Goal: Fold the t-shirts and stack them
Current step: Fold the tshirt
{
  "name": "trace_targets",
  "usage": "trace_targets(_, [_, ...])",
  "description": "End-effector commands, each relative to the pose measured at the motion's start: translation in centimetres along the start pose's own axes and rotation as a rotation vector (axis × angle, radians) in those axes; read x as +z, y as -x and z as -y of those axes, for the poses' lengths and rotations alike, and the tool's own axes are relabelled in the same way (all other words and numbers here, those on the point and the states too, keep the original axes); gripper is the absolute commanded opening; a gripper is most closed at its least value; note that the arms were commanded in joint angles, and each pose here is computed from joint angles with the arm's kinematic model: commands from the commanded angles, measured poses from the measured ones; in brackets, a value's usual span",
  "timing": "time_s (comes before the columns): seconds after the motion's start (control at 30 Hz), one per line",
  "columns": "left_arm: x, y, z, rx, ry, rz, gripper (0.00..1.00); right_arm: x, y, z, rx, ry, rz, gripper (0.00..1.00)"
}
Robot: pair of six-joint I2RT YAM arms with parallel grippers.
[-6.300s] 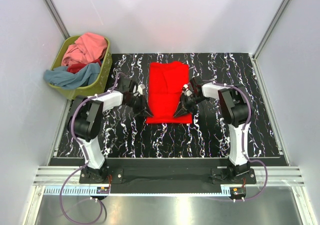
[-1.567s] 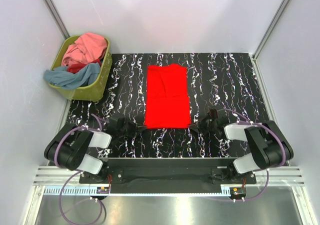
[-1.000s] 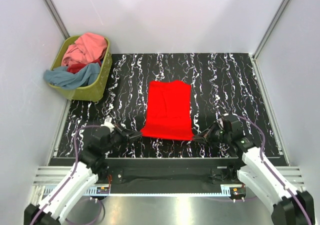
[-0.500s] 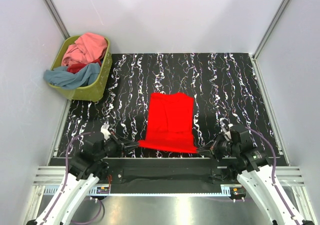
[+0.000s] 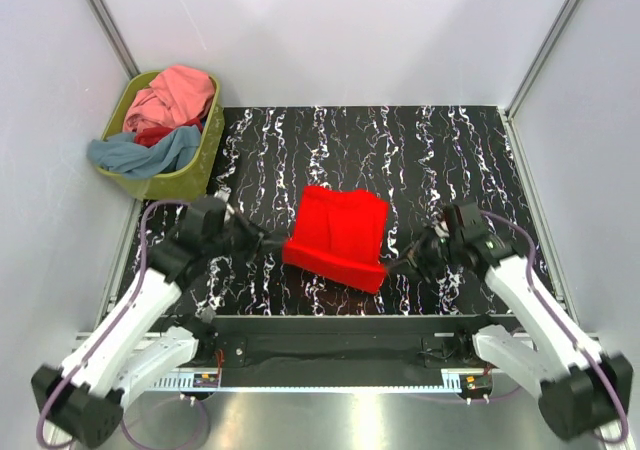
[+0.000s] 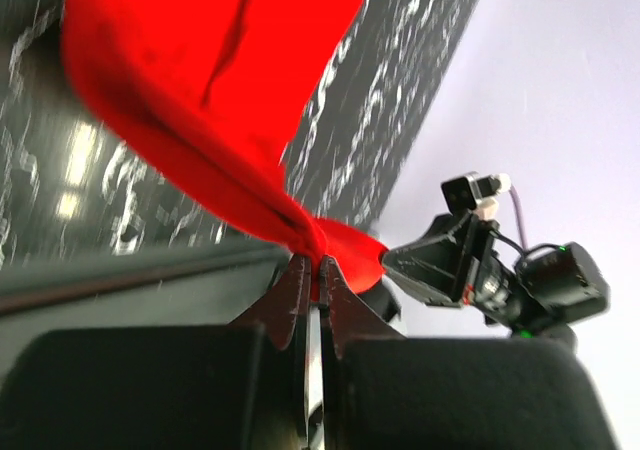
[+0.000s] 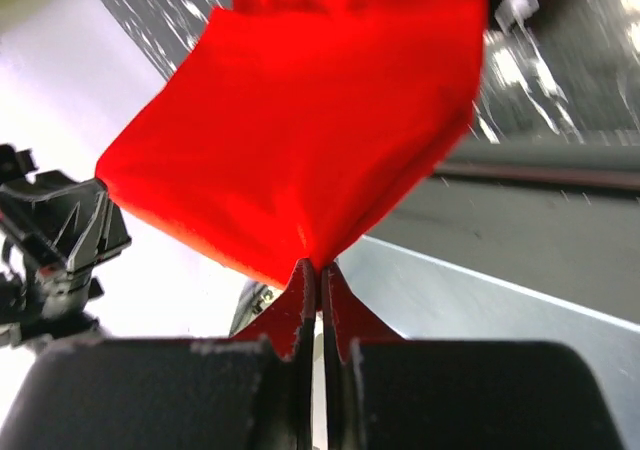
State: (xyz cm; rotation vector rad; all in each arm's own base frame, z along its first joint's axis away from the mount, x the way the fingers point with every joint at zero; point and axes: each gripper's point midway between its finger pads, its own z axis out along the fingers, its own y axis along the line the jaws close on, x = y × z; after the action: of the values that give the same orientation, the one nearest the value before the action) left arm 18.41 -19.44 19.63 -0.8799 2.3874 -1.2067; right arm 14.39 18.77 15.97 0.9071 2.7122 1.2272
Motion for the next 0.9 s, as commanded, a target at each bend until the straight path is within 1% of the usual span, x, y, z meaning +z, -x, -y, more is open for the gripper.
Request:
trace_targets(0.0, [1.4, 3.7, 4.9, 0.103, -0.07, 0.11, 0.0, 0.0, 2.7, -4.6, -0.111, 0.086, 0.027, 0.0])
trace_targets(0.03, [1.2, 4.3, 7.0, 0.122, -0.097, 0.122, 0.0, 0.7, 3.8, -4.7, -0.084, 0.063, 0.016, 0.0])
trace_targets(0.07, [2.8, 5.3, 7.1, 0.138, -0.067, 0.118, 0.0, 0.7, 5.0, -5.1, -0.079, 0.067, 0.028, 0.0])
trace_targets(0.1, [3.3, 5.7, 7.8, 0.148, -0.063, 0.107, 0.0, 0.3, 5.8, -6.3, -0.09, 0.093, 0.029, 0.0])
trace_targets(0.13, [3.2, 6.5, 9.6, 0.162, -0.087, 0.117, 0.0, 1.1, 6.8, -6.2, -0.066, 0.07, 0.012, 0.0])
trace_targets(0.17, [4.7, 7.8, 9.3, 0.162, -0.056, 0.12, 0.0, 0.9, 8.1, -6.4, -0.068, 0.078, 0.024, 0.0])
trace_targets(0.2, [5.1, 8.3, 9.7, 0.164, -0.059, 0.113, 0.0, 0.5, 8.9, -7.5, -0.08, 0.097, 0.027, 0.0])
trace_targets(0.23, [5.3, 9.2, 10.7, 0.17, -0.071, 0.12, 0.0, 1.2, 10.0, -7.5, -0.065, 0.079, 0.018, 0.0])
trace_targets(0.27, [6.5, 10.6, 10.2, 0.161, -0.048, 0.125, 0.0, 1.3, 11.1, -7.6, -0.073, 0.079, 0.024, 0.0])
trace_targets(0.3, [7.0, 11.2, 10.4, 0.16, -0.047, 0.116, 0.0, 1.2, 11.9, -8.8, -0.088, 0.097, 0.022, 0.0])
trace_targets(0.33, [7.2, 12.0, 11.3, 0.164, -0.058, 0.123, 0.0, 2.3, 13.0, -8.4, -0.065, 0.075, -0.005, 0.0])
trace_targets(0.37, [8.7, 13.4, 10.5, 0.156, -0.027, 0.117, 0.0, 2.1, 13.9, -9.4, -0.086, 0.094, -0.004, 0.0])
trace_targets(0.43, [9.4, 14.6, 11.9, 0.16, -0.051, 0.1, 0.0, 3.2, 15.8, -9.5, -0.071, 0.086, -0.008, 0.0])
trace_targets(0.47, [11.0, 15.7, 11.0, 0.154, -0.02, 0.089, 0.0, 3.2, 16.6, -10.4, -0.101, 0.098, -0.002, 0.0])
trace_targets(0.5, [11.2, 16.3, 12.2, 0.168, -0.044, 0.079, 0.0, 4.3, 17.6, -9.8, -0.076, 0.082, -0.024, 0.0])
trace_targets(0.53, [11.9, 16.8, 12.1, 0.164, -0.041, 0.068, 0.0, 4.7, 18.1, -9.9, -0.066, 0.085, -0.036, 0.0])
trace_targets(0.57, [13.6, 17.3, 11.1, 0.145, -0.014, 0.041, 0.0, 4.8, 18.7, -10.4, -0.074, 0.097, -0.043, 0.0])
trace_targets(0.6, [13.9, 17.5, 11.9, 0.147, -0.036, 0.02, 0.0, 5.7, 19.4, -9.8, -0.055, 0.081, -0.053, 0.0])
trace_targets(0.63, [15.4, 17.9, 10.9, 0.134, -0.011, 0.002, 0.0, 5.7, 20.0, -9.7, -0.047, 0.082, -0.05, 0.0])
trace_targets(0.7, [16.5, 18.2, 11.0, 0.132, -0.015, -0.026, 0.0, 6.3, 20.7, -9.0, -0.025, 0.065, -0.048, 0.0])
trace_targets(0.73, [17.7, 18.4, 10.0, 0.117, 0.006, -0.044, 0.0, 6.4, 21.1, -8.6, -0.018, 0.061, -0.046, 0.0])
trace_targets(0.83, [19.1, 18.7, 10.1, 0.138, -0.007, -0.081, 0.0, 6.9, 21.9, -7.4, 0.008, 0.05, -0.056, 0.0])
trace_targets(0.87, [20.0, 18.9, 9.4, 0.134, 0.006, -0.093, 0.0, 6.9, 22.2, -7.1, 0.013, 0.048, -0.047, 0.0])
